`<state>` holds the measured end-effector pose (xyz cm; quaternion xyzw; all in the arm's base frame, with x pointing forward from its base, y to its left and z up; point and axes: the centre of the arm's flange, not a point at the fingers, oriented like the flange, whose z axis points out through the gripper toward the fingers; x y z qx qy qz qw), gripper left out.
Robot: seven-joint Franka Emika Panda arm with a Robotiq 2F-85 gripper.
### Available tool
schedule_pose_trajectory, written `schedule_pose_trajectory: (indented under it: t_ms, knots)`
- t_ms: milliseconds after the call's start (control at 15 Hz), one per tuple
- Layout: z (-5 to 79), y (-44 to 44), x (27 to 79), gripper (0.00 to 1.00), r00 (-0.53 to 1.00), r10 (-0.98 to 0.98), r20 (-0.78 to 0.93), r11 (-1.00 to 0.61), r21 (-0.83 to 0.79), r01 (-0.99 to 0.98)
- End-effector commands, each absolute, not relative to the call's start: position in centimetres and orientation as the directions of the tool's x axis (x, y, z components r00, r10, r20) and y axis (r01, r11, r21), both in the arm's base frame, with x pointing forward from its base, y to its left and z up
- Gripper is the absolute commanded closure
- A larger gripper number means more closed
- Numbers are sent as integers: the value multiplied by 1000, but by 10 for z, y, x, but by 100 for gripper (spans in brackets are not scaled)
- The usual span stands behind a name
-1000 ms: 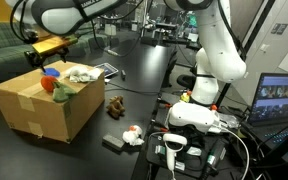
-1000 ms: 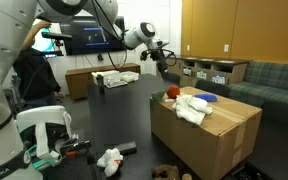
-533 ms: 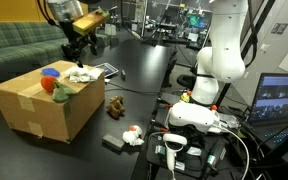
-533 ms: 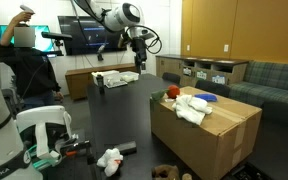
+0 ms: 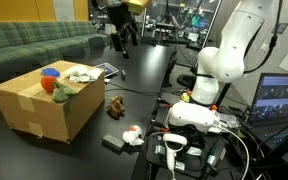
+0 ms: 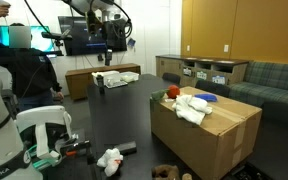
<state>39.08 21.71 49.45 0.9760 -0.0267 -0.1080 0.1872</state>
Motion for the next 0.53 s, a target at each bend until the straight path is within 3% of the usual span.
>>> schedule_pose_trajectory:
  t_ms: [0,133,200,467]
  knots:
    - [520,173,314,0,981,-102,-163,-950,307,-48]
    - [528,151,289,0,984,-121,-134,-958,277,-80]
    - [518,184,335,0,978,-124,-165,-943,325,-65]
    - [527,159,306,0,982,-136,-134,-951,296,-92]
